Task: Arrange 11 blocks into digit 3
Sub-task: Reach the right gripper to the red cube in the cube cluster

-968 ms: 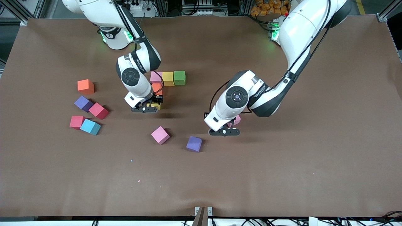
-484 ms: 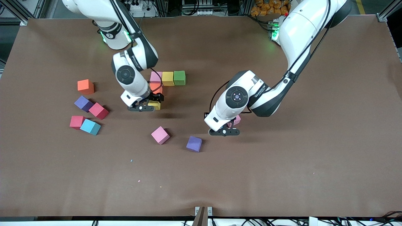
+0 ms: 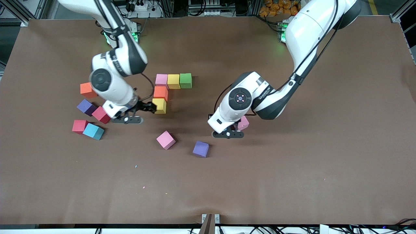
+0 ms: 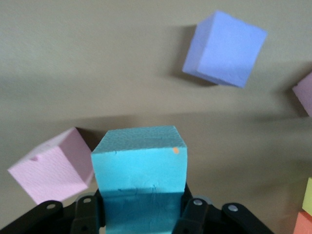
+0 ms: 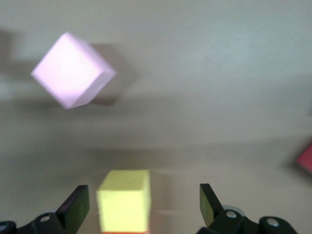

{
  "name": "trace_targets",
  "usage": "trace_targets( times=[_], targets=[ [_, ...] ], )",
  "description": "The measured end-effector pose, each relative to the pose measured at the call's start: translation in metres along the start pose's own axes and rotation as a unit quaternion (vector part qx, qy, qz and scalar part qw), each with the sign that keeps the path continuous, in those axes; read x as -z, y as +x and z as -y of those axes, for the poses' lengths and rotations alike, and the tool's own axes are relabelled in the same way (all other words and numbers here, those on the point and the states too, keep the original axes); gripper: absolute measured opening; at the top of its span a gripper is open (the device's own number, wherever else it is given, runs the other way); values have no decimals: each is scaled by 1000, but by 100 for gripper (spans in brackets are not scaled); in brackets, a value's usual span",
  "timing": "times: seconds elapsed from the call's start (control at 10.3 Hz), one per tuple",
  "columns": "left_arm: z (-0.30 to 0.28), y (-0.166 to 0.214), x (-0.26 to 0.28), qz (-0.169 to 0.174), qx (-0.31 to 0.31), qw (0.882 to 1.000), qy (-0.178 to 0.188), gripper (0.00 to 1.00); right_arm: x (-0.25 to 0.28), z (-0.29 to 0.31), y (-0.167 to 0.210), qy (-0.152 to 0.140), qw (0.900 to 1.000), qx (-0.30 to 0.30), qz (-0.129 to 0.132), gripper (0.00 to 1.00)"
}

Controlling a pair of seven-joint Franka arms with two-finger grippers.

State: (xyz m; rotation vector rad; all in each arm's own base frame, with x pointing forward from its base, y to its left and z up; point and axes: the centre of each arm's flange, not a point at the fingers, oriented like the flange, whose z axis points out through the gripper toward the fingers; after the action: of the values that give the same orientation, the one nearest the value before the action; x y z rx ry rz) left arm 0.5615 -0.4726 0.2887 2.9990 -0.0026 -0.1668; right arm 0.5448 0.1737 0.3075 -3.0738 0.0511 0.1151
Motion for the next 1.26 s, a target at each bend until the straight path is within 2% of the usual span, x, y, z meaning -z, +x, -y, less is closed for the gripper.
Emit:
trace_targets(
  times=[0.19, 0.39, 0.58, 0.77, 1.06, 1.26],
  targets=[
    [-21, -12, -15, -11, 19, 1000, -11, 54, -6, -92, 25, -15, 1000, -14, 5, 100],
    [-42, -22, -36, -39, 31, 999, -15, 54, -18, -162, 29, -51, 998, -5, 21, 100],
    [-73, -39, -52, -57, 41, 997, -31, 54, -37, -171, 15, -55, 997, 26, 45, 100],
    [-95, -52, -62, -62, 60, 995, -49, 54, -41, -190, 9, -54, 997, 12, 51, 100],
    [-110, -61, -62, -69, 52, 994, -62, 54, -35, -245, 6, -48, 995, -71, 44, 100],
    [-121, -74, -64, -74, -35, 995, -59, 54, -34, -250, 6, -49, 986, -153, 35, 100]
  ],
)
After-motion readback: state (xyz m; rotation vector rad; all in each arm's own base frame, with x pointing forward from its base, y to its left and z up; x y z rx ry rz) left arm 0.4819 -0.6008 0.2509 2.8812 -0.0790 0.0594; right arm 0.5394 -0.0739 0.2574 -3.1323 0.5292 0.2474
